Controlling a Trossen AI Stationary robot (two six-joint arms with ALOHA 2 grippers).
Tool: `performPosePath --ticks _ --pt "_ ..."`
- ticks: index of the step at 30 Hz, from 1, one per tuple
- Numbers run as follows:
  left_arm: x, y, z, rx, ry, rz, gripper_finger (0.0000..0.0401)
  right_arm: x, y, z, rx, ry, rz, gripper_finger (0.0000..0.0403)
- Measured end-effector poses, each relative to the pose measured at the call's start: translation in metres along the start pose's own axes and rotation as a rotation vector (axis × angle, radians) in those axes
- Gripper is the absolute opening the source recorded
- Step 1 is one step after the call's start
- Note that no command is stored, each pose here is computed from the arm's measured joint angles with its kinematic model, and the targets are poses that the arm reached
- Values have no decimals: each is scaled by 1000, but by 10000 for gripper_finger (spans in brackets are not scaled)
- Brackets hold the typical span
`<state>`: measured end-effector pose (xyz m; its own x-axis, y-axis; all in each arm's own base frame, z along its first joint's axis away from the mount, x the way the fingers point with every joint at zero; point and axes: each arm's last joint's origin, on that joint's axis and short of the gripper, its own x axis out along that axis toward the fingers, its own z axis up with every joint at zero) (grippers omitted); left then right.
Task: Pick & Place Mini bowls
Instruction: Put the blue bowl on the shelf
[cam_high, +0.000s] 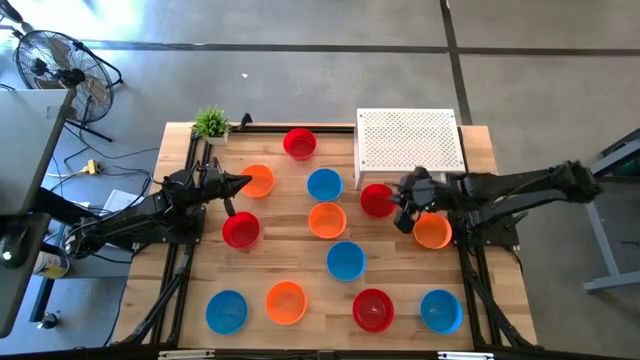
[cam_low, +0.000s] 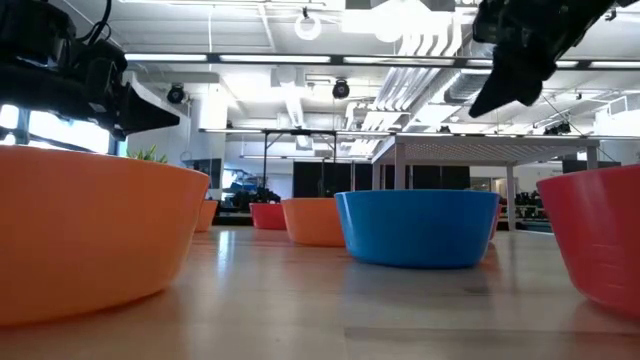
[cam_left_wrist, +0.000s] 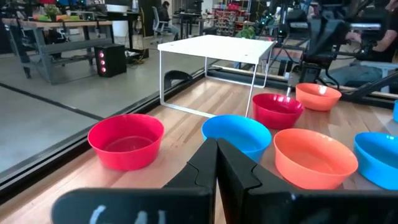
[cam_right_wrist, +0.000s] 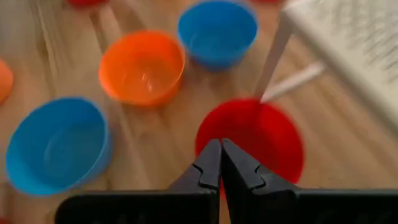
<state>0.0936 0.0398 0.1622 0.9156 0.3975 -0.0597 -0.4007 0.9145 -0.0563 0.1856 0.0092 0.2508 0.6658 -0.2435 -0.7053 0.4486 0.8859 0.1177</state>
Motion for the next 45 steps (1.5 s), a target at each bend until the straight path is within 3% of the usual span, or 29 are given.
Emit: performPosePath --ticks 4,12,17,23,32,38,45 --pt "0 0 0 0 0 0 1 13 22 1 35 98 37 20" --pt "0 1 0 8 -5 30 1 61 71 15 52 330 126 125" --pt "0 1 0 25 -6 34 1 94 94 23 -10 428 147 144" --pt "0 1 1 27 -7 36 1 125 105 23 -101 498 90 135" --pt "0 1 0 30 -6 26 1 146 105 19 -54 552 92 84" --pt "0 1 2 34 -18 26 1 146 104 17 -42 569 85 10" --pt "0 0 5 51 -52 21 1 110 98 11 -11 646 -89 3"
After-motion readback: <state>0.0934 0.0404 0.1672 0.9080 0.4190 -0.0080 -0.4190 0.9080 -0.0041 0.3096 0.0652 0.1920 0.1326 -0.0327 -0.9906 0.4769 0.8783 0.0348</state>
